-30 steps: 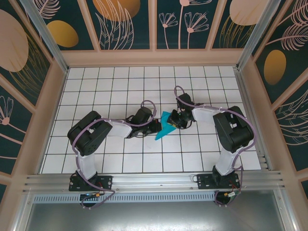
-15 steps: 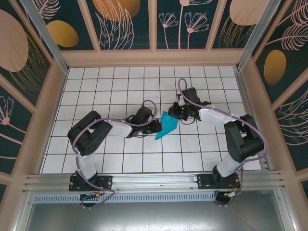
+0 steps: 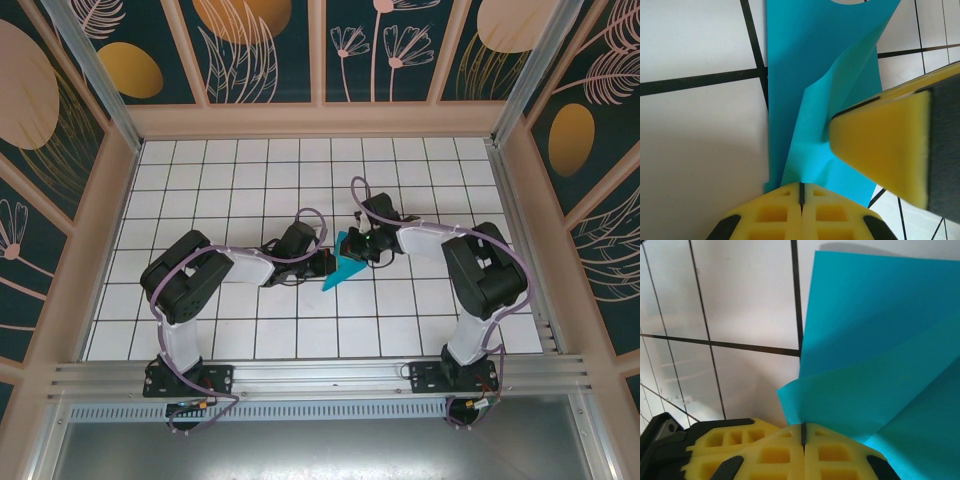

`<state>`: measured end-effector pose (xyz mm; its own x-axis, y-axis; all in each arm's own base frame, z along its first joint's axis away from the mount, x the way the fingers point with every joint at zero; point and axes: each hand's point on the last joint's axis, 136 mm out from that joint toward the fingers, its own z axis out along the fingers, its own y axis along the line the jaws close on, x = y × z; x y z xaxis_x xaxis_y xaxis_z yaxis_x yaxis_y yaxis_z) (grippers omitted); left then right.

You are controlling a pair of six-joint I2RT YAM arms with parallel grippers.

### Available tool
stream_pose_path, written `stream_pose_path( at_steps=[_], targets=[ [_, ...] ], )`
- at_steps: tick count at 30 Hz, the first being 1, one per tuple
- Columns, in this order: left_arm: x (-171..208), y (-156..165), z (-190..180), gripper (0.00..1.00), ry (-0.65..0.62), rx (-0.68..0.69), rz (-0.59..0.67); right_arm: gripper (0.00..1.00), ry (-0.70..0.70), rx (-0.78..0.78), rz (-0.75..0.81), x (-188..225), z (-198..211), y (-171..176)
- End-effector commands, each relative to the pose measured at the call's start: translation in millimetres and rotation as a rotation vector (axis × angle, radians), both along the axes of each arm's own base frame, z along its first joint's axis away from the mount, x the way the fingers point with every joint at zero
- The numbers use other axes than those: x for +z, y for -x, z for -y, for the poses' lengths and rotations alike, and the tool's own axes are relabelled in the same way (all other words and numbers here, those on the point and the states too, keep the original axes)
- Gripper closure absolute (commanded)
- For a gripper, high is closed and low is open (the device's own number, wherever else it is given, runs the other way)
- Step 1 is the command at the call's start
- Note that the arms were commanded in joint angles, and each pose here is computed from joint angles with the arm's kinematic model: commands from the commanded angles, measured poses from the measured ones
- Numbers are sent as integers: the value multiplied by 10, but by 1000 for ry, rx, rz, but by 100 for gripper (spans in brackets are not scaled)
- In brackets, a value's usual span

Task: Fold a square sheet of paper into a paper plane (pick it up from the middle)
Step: Fourth fold the wing at the center of the table.

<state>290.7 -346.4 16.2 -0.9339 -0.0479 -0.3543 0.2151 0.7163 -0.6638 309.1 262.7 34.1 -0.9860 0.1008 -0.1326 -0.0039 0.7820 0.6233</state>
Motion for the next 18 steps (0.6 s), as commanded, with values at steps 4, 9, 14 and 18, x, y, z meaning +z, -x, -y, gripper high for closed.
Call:
stream_pose_path(
  at_steps=[4, 9, 14, 18],
  targets=[
    [-290, 227, -180, 100, -91, -20, -86, 100, 36, 26, -4, -141, -7, 21],
    [-300, 233, -193, 100, -92, -19, -90, 100, 146, -26, -25, -299, 158, -8],
    [-208, 211, -168, 100, -74, -19, -72, 100, 175, -55, -39, -362, 236, 20],
    [82, 100, -100, 98, -19, 6, -18, 100, 153, -54, -38, -336, 212, 33]
  ],
)
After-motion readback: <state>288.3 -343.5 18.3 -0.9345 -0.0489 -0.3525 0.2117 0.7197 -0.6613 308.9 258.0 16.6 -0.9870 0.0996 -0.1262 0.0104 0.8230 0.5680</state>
